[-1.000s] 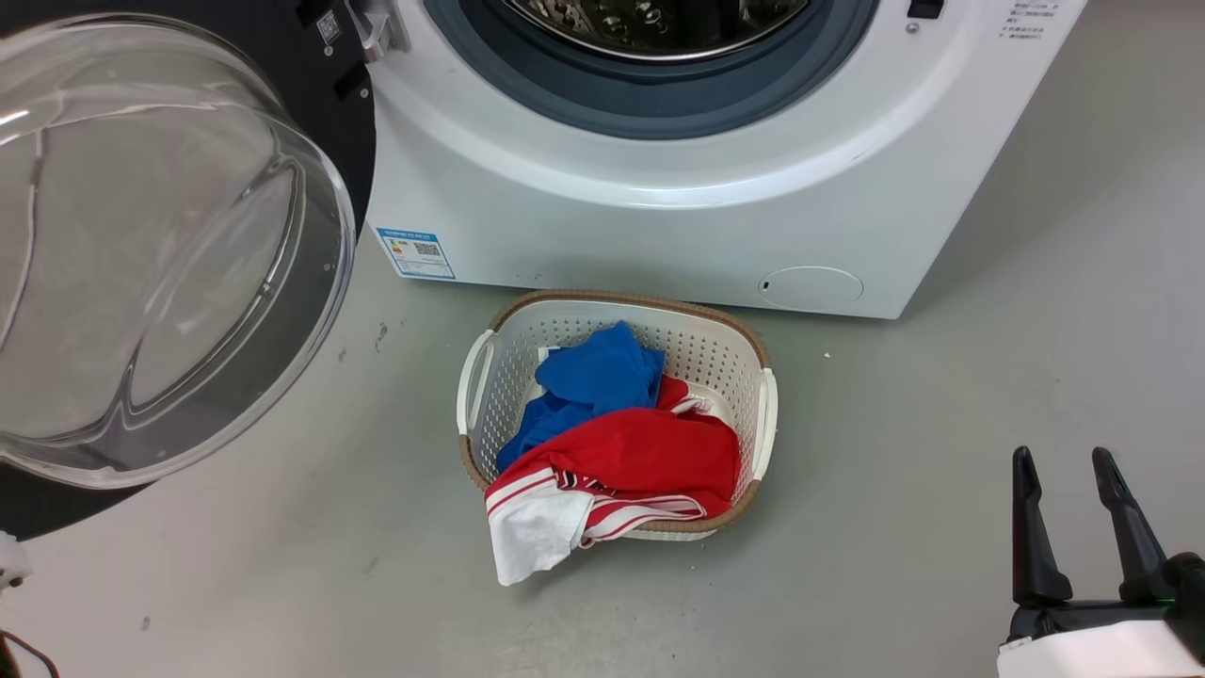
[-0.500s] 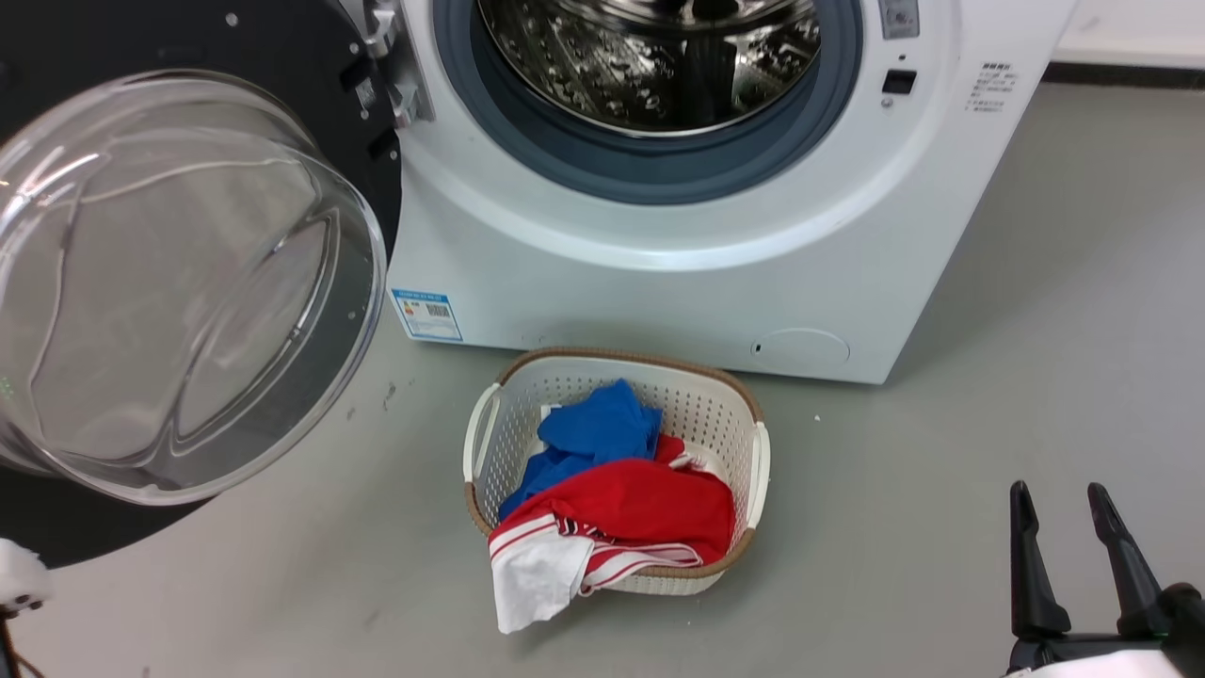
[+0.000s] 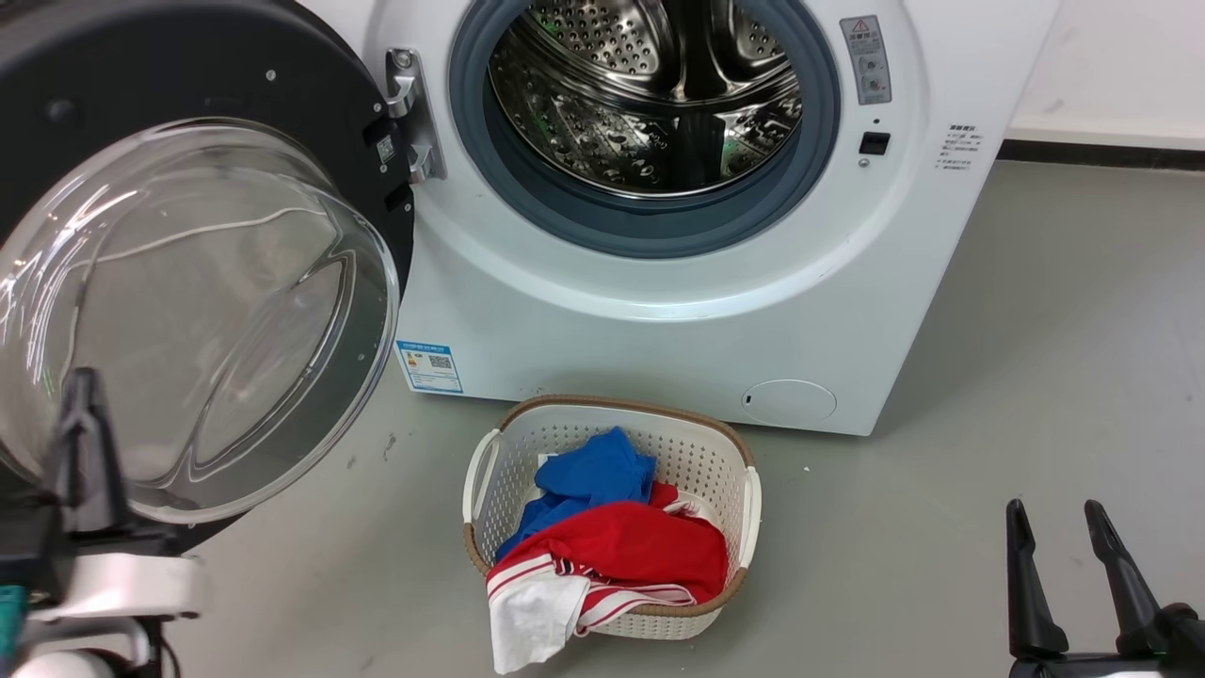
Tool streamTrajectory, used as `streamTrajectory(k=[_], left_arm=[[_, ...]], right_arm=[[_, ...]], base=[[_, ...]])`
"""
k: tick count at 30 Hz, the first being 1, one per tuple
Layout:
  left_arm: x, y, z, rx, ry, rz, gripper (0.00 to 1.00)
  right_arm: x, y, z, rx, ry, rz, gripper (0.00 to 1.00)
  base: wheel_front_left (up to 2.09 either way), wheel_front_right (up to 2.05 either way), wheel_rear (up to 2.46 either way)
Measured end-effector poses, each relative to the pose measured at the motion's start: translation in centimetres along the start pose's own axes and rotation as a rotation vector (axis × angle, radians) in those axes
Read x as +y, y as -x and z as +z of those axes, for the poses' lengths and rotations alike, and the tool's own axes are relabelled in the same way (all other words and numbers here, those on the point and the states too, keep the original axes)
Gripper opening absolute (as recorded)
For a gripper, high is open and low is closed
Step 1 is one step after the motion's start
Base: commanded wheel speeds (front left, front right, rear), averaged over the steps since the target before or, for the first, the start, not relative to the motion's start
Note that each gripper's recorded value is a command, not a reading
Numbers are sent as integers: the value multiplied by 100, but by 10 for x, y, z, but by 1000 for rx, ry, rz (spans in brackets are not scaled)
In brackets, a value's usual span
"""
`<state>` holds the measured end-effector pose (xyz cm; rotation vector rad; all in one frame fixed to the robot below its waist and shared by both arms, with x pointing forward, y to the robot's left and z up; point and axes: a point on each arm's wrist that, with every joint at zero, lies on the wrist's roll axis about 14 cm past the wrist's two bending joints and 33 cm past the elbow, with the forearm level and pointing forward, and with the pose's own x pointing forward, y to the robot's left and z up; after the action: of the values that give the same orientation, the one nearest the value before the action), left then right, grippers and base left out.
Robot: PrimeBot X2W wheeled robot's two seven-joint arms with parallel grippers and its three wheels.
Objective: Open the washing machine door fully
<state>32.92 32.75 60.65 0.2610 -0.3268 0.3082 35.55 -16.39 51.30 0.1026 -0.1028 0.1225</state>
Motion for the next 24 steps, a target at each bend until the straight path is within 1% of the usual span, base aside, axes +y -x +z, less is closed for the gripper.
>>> streamTrajectory(k=[5, 12, 18, 24], left_arm=[[-38, 2, 1, -3, 60, -91, 0], [-86, 11, -10, 41, 145, -203, 0], [-119, 27, -24, 107, 207, -278, 0], [-140, 40, -37, 165, 251, -324, 0]], right_arm=[[0, 3, 8, -23, 16, 1, 100], [-6, 8, 18, -52, 35, -20, 100], [-18, 20, 21, -54, 47, -60, 100], [-23, 27, 17, -40, 44, -79, 100]], base=[[0, 0, 0], [0, 0, 0], [0, 0, 0], [0, 0, 0]])
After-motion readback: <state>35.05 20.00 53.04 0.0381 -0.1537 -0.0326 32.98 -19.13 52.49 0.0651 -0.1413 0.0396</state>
